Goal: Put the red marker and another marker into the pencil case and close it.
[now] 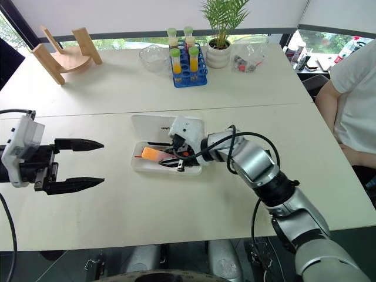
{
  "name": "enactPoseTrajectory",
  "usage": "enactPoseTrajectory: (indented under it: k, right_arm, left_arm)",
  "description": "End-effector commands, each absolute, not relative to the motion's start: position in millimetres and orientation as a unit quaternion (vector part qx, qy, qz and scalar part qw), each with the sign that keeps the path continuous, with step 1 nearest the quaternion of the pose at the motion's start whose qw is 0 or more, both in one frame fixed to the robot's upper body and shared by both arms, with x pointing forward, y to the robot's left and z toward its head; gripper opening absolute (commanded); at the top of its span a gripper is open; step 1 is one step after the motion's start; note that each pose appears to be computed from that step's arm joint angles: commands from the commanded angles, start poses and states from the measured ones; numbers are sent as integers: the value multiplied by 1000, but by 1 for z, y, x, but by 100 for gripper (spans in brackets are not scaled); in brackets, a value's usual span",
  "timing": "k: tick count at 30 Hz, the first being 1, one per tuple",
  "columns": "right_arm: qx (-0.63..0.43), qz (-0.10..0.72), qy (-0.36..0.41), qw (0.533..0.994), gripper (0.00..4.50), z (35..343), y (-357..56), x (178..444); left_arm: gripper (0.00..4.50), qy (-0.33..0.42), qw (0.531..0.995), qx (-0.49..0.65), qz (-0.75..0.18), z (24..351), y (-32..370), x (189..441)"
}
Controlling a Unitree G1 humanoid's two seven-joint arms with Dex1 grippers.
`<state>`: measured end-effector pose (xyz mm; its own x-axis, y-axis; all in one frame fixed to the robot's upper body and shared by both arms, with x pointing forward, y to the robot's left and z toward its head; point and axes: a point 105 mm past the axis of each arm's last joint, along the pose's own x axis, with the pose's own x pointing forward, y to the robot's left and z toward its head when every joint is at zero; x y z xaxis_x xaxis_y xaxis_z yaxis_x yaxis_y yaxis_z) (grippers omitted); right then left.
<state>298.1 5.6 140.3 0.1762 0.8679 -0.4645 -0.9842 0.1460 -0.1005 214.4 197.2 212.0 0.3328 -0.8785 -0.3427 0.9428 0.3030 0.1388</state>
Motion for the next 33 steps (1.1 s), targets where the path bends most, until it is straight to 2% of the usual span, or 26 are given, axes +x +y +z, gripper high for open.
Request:
enactPoseTrajectory:
  k: [1, 13, 15, 17, 21, 27, 30, 33]
  right_arm:
    - [-205, 642, 126, 728, 84, 149, 22, 294]
    - [-230, 649, 123, 715, 84, 133, 38, 302]
    - [-232, 648, 121, 715, 188, 133, 38, 304]
    - [-231, 647, 115, 717, 262, 137, 38, 306]
    - [-228, 642, 100, 725, 445, 156, 32, 308]
    - [-190, 602, 80, 771, 445, 202, -1, 312]
    - [-142, 482, 102, 858, 445, 228, -86, 325]
    - [-137, 388, 131, 902, 445, 216, -144, 316]
  left_arm:
    - [450, 87, 801, 168, -568, 217, 194, 210]
    - [450, 75, 809, 166, -559, 217, 190, 211]
    - [450, 74, 810, 167, -558, 217, 189, 211]
    - [450, 73, 811, 166, -557, 217, 189, 211]
    - [450, 73, 811, 163, -557, 216, 188, 212]
    - [450, 68, 810, 157, -561, 215, 185, 216]
    - [450, 64, 803, 153, -572, 214, 180, 217]
    - [450, 57, 798, 144, -583, 213, 175, 217]
